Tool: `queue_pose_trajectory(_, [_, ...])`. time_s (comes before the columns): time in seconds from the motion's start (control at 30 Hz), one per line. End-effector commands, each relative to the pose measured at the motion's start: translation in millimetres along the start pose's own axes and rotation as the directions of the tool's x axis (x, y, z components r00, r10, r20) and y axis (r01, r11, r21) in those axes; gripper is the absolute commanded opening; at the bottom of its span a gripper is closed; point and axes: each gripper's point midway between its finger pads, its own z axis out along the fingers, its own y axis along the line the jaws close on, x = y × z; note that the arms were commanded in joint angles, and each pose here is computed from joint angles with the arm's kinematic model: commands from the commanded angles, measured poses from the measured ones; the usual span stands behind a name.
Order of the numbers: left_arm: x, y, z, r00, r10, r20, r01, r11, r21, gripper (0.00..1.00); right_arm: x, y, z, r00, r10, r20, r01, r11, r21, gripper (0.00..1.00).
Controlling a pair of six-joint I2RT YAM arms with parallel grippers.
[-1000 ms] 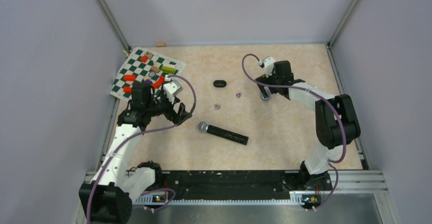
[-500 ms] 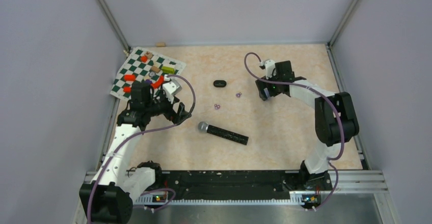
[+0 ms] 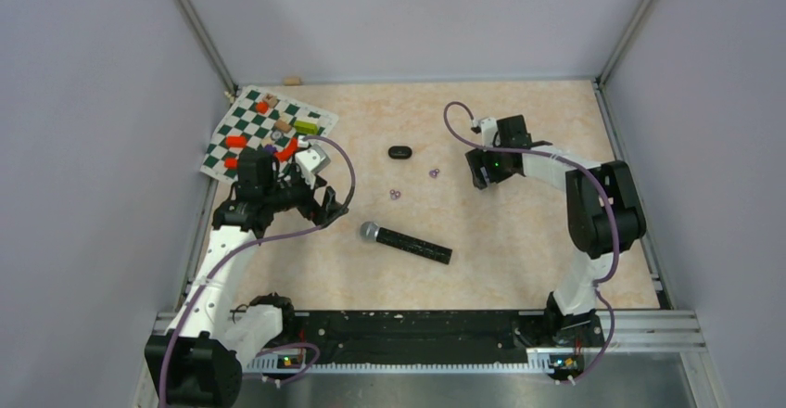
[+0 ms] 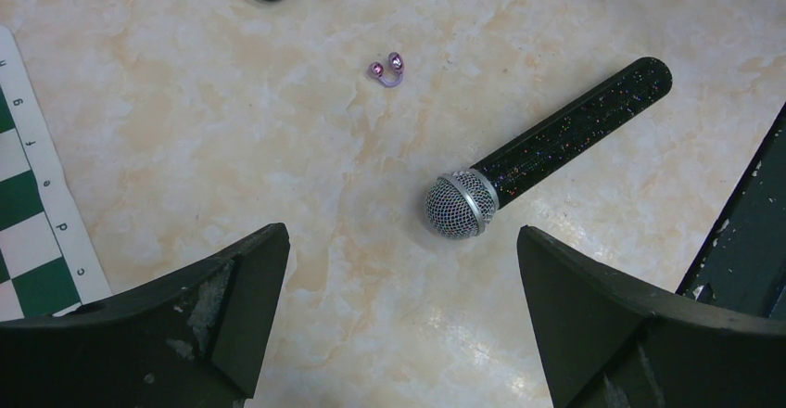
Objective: Insert the wireless bluetooth earbuds into the charging case
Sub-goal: Pick up the charging case at the center of the board.
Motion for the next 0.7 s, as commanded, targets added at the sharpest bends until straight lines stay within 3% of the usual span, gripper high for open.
queue_pose_trajectory(0.0, [-7,-1,-1,1.0,0.008,0.025,-0.009,1.0,0.014,0.99,-28,-14,-5,0.998,0.004,0.067,-0.008,0.998,0.057,0.76])
queue_pose_trajectory(0.33, [-8,-1,-1,1.0,0.006,0.026,-0.007,1.0,0.018,0.99,-33,-30,-14,0.997,-0.026,0.076,0.014,0.99,0.143,0.78])
queue_pose_trajectory(0.67, [-7,-1,-1,1.0,-0.001,0.024,0.0,1.0,0.02,0.99,-35,-15,-13,0.996,-0.021,0.089,0.015,0.998,0.062,0.78])
